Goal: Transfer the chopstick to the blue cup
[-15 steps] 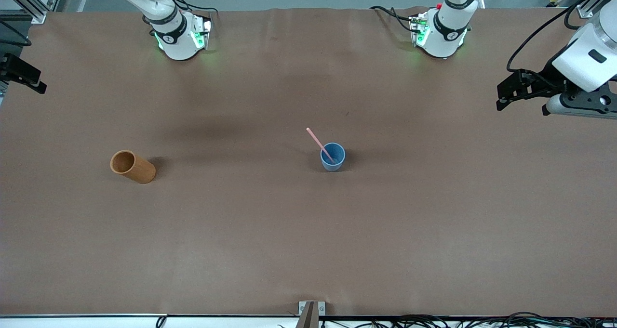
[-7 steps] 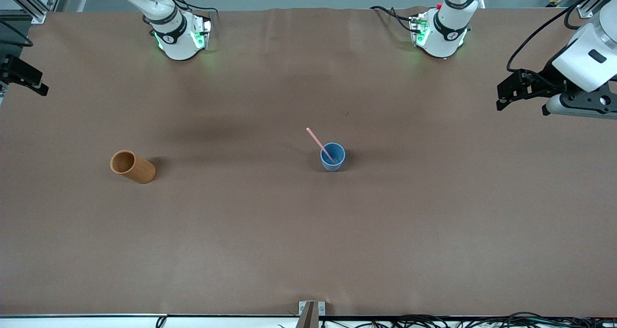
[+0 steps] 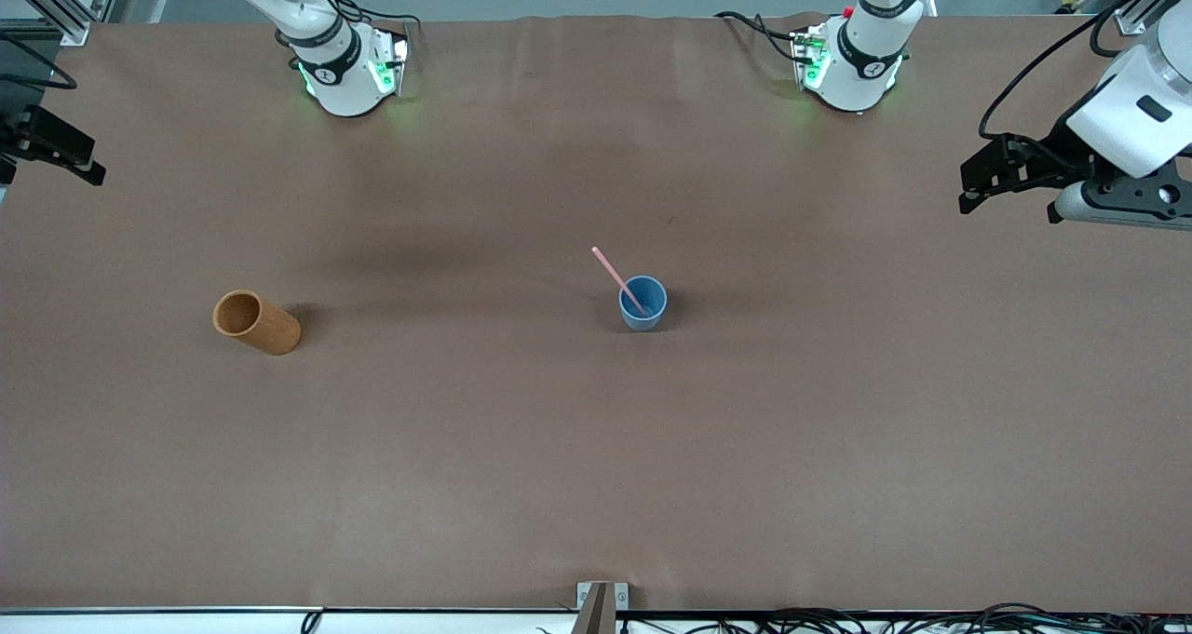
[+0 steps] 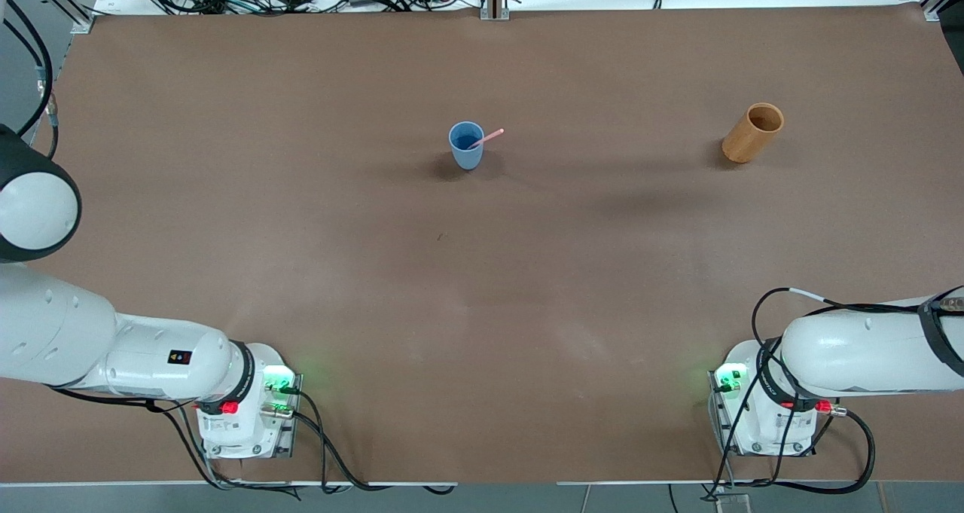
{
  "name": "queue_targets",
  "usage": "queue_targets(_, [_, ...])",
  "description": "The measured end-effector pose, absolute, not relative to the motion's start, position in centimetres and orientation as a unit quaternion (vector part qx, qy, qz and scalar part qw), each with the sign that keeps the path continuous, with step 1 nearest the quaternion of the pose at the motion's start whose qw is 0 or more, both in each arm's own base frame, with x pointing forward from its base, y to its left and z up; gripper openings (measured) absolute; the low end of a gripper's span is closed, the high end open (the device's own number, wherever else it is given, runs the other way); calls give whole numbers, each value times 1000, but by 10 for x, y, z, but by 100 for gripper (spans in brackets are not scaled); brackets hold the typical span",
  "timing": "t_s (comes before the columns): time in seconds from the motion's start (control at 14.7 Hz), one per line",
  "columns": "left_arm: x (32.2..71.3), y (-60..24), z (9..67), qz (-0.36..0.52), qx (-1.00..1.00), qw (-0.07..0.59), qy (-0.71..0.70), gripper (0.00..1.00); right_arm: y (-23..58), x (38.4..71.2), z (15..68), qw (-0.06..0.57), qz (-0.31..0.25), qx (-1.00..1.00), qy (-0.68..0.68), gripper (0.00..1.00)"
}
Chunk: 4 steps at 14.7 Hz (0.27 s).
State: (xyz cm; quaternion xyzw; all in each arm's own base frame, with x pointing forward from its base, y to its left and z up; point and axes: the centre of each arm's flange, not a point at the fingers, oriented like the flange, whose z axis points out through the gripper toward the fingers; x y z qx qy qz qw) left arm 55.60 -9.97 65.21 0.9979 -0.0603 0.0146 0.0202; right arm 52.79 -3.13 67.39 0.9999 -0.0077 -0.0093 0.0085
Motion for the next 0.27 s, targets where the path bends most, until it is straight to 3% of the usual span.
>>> queue_targets(0.27, [556, -100, 652, 15, 998, 20, -60, 100, -34, 530, 673, 5, -6, 1000, 0, 100])
